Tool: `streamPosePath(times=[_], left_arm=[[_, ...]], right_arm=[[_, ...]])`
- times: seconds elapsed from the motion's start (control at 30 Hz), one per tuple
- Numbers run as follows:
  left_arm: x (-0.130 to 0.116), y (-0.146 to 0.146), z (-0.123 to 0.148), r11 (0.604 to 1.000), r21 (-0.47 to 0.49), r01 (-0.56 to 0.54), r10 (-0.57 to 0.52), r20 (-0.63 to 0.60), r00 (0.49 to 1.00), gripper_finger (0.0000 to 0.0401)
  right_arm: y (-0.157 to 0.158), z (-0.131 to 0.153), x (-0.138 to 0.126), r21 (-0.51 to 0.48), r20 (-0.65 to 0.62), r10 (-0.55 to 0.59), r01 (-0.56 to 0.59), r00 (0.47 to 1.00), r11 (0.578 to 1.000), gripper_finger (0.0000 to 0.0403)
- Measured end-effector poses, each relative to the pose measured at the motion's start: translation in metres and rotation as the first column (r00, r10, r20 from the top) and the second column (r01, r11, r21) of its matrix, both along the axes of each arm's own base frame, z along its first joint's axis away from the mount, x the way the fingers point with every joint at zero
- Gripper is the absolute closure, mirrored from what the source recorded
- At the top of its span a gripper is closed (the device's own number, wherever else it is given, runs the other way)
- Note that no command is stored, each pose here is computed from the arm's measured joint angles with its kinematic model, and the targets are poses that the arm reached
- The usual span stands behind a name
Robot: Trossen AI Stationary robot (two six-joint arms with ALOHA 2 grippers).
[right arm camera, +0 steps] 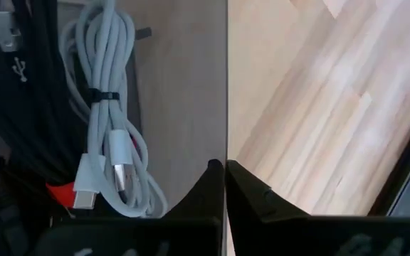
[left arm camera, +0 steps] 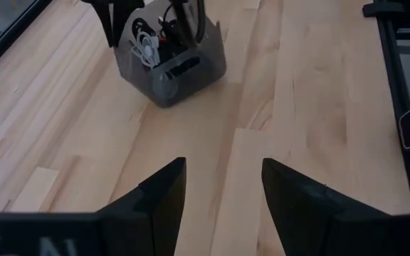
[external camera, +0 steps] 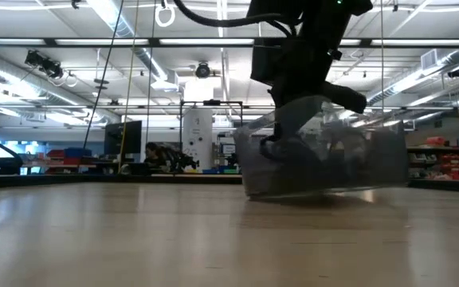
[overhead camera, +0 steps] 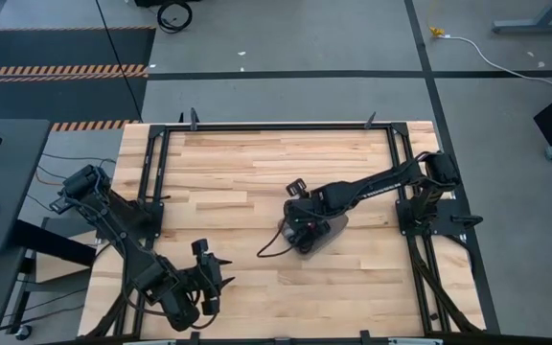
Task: Pick and place USB-C Cables
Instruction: Adjust the black bin on the table
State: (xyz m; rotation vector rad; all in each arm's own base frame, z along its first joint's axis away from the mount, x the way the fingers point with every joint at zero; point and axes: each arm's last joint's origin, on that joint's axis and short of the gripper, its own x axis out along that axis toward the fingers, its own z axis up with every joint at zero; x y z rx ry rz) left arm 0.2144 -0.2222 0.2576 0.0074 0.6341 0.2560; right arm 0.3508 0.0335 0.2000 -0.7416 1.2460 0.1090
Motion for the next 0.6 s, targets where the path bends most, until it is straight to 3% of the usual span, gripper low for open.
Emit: streamPosePath(times=[0.2, 0.37, 0.6], left_arm=[[0.0, 0.0, 0.0, 1.0, 0.006, -0.001, 0.001, -0.001, 1.0, 0.0209], [0.0, 0.001, 0.0, 1.0, 0.013, -0.008, 0.008, 0.007, 1.0, 0.0209], [0.0, 0.001, 0.0, 1.0, 0.011, -0.009, 0.009, 0.008, 1.0, 0.0209]], right_arm=[[0.0, 0.006, 0.004, 0.11, 0.08, -0.2, 0.191, 0.977, 0.976, 0.0395], [-0.002, 0.015, 0.007, 0.243, 0.096, -0.375, 0.343, 0.922, 0.907, 0.0395], [-0.012, 0.017, 0.008, 0.282, 0.099, -0.49, 0.448, 0.866, 0.848, 0.0395]])
